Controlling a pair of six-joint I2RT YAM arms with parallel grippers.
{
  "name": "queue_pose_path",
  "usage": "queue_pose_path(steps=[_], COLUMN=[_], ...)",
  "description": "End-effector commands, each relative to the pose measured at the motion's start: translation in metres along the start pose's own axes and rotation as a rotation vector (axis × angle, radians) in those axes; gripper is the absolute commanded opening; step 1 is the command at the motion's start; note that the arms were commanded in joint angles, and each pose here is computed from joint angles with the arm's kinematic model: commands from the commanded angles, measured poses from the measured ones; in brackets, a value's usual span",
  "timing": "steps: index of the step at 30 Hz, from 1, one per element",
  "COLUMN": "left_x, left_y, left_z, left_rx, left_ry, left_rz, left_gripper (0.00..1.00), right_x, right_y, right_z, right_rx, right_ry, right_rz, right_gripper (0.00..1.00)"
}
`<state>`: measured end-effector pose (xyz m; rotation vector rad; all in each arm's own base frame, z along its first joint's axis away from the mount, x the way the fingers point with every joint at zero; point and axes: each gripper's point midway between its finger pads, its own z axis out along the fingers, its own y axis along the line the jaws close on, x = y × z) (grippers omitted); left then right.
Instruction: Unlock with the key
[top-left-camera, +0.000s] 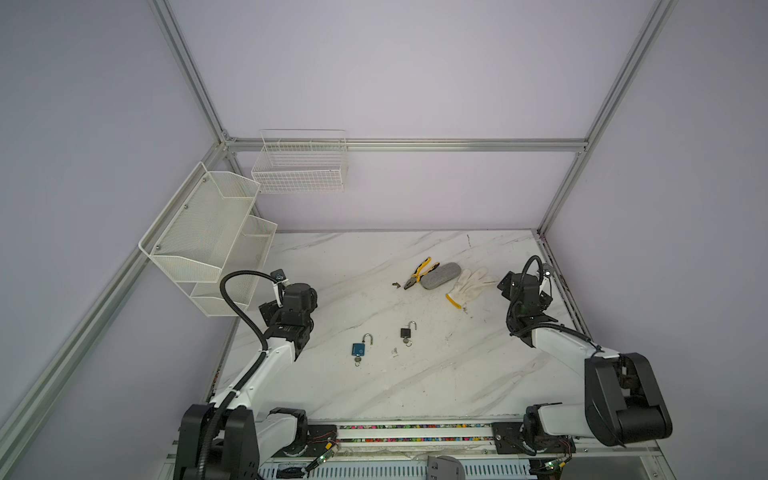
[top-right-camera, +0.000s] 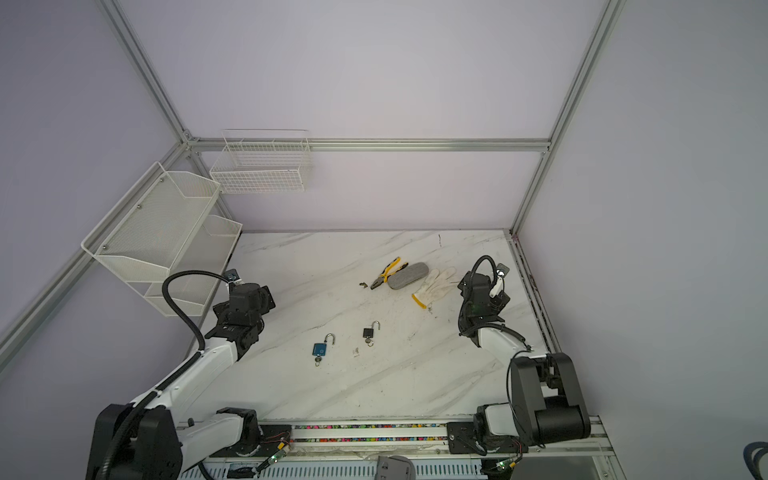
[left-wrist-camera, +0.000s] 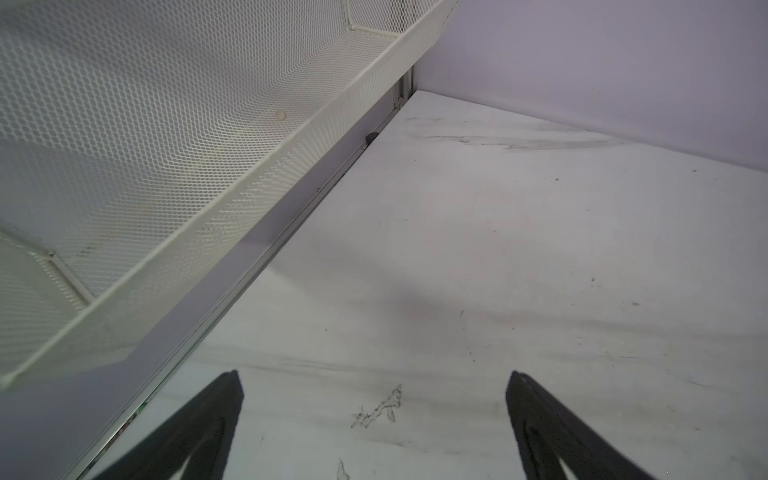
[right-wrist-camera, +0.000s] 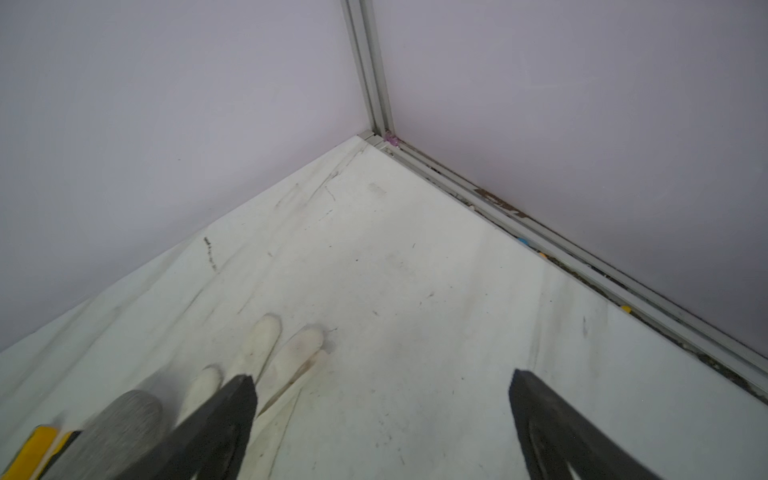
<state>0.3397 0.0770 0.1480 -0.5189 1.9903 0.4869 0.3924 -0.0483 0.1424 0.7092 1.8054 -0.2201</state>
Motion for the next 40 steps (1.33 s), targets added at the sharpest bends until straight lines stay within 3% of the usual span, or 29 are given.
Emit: queue_pose_path(steps=[1,9,14,16,18,22,40], left_x=[-0.031,0.000,0.008,0.007,0.010,0.009,0.008], left_y=[-0.014,-0.043,-0.050,-0.052,-0.051,-0.050,-0.051], left_z=[0.007,0.029,0.026,0.034,0.044,0.039,0.040], left_rx=[0.074,0.244,0.299,0.279,0.232,0.243,0.243], left_ry=[-0.235,-0.274,-0.347,-0.294,-0.221,-0.273,-0.265], left_rz=[-0.005,0.000,0.020,0.026,0.027,0.027,0.031], left_gripper=[1.00,1.00,1.00,1.00,1.00,1.00,1.00], right_x=[-0.027,-0.012,-0.001,0.006,0.005,0.005,0.007], right_y=[0.002,0.044,0.057,0.059,0.062,0.063,0.068], right_z=[0.010,0.033,0.002,0.018,0.014,0.011,0.010], right_rx=[0.010,-0.257,-0.465,-0.418,-0.416,-0.416,-0.445], right_ry=[-0.189,-0.213,-0.340,-0.252,-0.291,-0.292,-0.282], right_rz=[0.018,-0.108,-0.177,-0.199,-0.205,-0.209,-0.225], right_gripper=[0.97,0.97,0.97,0.97,0.97,0.97,0.97])
